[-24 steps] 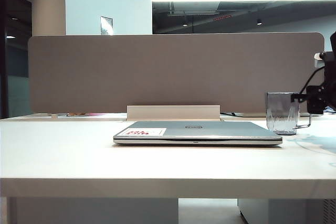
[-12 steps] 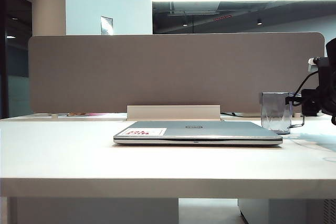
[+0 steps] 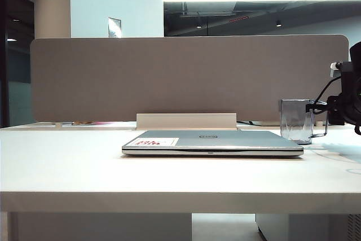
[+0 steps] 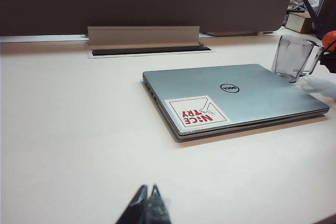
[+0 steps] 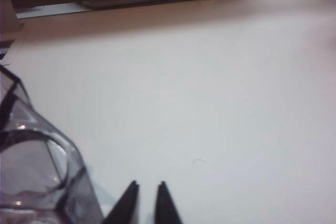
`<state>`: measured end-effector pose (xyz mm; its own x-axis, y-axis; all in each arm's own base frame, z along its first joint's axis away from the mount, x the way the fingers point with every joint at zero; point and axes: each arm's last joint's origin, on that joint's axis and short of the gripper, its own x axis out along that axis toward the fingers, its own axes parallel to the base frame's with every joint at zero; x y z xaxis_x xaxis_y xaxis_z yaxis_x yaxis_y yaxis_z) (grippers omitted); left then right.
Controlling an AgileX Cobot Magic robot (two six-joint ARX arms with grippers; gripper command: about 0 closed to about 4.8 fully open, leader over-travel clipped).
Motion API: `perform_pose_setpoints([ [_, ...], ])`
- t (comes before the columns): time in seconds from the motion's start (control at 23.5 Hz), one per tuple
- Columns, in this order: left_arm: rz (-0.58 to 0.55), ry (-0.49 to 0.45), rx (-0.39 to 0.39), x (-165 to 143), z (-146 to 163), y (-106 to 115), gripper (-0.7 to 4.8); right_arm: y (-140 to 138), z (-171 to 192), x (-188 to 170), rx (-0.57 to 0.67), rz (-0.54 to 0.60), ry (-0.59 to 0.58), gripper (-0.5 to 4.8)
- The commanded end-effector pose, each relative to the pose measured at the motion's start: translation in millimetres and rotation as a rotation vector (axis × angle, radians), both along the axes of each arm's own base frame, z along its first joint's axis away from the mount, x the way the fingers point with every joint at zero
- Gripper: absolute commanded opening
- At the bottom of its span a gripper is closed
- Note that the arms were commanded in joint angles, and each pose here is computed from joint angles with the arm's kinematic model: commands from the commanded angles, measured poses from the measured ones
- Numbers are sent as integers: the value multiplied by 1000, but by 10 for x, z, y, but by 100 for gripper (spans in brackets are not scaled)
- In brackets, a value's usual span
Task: Pick up the water cup and place it on the side of the laptop close to you.
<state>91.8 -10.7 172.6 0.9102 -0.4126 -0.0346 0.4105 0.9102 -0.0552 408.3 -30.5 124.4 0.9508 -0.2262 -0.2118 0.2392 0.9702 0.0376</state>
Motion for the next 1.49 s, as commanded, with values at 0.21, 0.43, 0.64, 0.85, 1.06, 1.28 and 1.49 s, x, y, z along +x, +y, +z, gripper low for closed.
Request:
perform_pose_setpoints([
  [0.21, -2, -14, 1, 0, 15, -1, -3, -4, 49, 13, -1, 8, -32, -1],
  [0.43, -1, -14, 1, 0, 16, -1, -3, 14, -7, -48, -18, 25, 98, 65],
  [0.64, 0, -14, 1, 0, 16, 0, -3, 68, 40, -139, -11, 45, 113, 128],
  [0.85, 21, -14, 2, 3, 16, 5, -3, 86, 112, -132, 3, 113, 64, 172],
  [1.06, 21, -14, 2, 3, 16, 5, -3, 63, 164, -96, -12, 71, 21, 198],
  [1.28, 21, -14, 2, 3, 16, 5, -3, 61, 194, -17, -14, 71, -12, 222],
  [1.49, 21, -15, 1, 2, 17, 5, -3, 56, 138, 78, -14, 70, -11, 220],
])
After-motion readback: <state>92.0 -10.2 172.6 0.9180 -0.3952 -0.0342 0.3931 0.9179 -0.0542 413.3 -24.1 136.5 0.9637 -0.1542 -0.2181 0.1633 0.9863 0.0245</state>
